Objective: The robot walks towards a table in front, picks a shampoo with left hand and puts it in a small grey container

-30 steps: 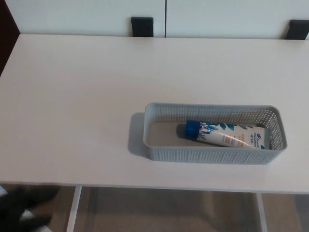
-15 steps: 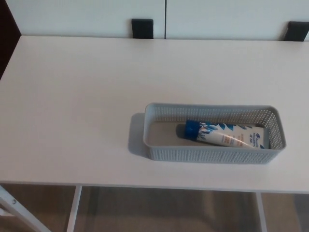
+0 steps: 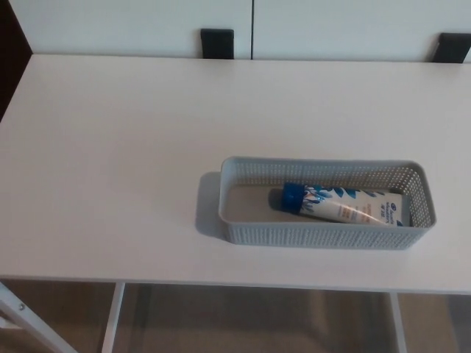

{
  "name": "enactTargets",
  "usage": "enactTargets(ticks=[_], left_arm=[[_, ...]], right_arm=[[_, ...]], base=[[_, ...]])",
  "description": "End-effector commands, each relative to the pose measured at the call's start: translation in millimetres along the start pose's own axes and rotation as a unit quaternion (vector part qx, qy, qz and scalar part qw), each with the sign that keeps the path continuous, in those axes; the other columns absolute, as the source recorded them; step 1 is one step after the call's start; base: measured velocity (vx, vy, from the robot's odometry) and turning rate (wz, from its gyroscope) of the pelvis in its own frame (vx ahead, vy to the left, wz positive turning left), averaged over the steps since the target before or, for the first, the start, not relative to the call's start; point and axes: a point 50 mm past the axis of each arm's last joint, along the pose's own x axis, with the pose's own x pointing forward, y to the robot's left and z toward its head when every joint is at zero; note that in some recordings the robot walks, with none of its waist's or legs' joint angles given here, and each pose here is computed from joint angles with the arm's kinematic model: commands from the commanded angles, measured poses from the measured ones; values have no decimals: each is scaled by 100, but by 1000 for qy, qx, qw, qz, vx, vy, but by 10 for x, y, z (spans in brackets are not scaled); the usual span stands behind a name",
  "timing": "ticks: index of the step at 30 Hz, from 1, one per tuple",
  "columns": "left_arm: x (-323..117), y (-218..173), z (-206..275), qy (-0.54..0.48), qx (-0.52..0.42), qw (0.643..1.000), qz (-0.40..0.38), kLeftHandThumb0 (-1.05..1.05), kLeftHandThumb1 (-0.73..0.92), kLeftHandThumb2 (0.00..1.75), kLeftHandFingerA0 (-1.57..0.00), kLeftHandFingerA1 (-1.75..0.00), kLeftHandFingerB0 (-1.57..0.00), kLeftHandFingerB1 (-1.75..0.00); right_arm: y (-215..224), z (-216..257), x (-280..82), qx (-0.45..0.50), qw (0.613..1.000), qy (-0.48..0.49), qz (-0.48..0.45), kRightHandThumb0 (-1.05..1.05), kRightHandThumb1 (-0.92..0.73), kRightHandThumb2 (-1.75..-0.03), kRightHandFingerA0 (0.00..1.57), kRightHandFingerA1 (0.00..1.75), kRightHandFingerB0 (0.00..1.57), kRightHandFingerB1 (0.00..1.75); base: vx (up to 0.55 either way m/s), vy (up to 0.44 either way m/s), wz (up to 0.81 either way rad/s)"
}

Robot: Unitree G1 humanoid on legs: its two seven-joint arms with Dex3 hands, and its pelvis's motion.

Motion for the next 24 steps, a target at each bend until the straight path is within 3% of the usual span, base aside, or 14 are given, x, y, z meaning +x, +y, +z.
enactTargets(ticks=[1,2,3,4,6,9,10,15,16,22,24], left_arm=[[463,230,117,110,10,975,194,-53,75,62,-26,-45,-32,-39],[493,177,89,123,69,971,195,-58,77,63,-37,-42,-42,-38],[535,134,109,127,117,966,190,-65,66,101,-35,-56,-38,-54],[553,122,128,126,131,966,186,-60,80,64,-42,-46,-43,-41],[580,106,161,135,185,957,180,-62,81,64,-51,-53,-49,-43],[557,105,96,140,202,954,171,-62,81,65,-46,-42,-46,-38],[555,103,86,141,207,953,169,-65,67,103,-37,-55,-34,-51],[574,80,73,139,211,952,173,-67,67,102,-38,-55,-33,-50],[570,75,54,142,208,953,170,-62,78,64,-39,-46,-42,-37],[581,74,53,143,210,953,167,-60,77,63,-40,-45,-44,-37],[597,51,47,146,193,956,165,-59,75,63,-34,-47,-41,-37]], right_arm=[[41,-120,-14,20,1000,12,-16,-38,-69,-61,63,48,50,39],[39,-123,-18,19,1000,9,-15,-38,-70,-61,64,49,50,39],[16,-96,-17,24,1000,4,-18,-39,-69,-62,64,50,51,39],[-9,-85,-19,27,999,2,-21,-38,-69,-61,65,51,51,39],[-91,-56,-30,41,999,-5,-27,-37,-69,-60,62,48,50,39],[-120,-40,-32,38,999,-5,-29,-37,-70,-60,62,46,48,38],[-135,-23,-31,35,999,-6,-30,-38,-70,-61,62,44,50,38],[-166,-4,-33,29,999,-5,-37,-38,-69,-62,64,45,52,39],[-160,-11,-33,27,999,-4,-37,-39,-70,-62,64,45,52,39],[-171,22,-27,30,999,-7,-38,-38,-70,-61,64,46,51,39],[-203,21,-34,27,999,-4,-41,-36,-70,-61,63,45,48,38]], base=[[0,0,0],[0,0,0],[0,0,0],[0,0,0],[0,0,0],[0,0,0],[0,0,0],[0,0,0],[0,0,0],[0,0,0],[0,0,0]])
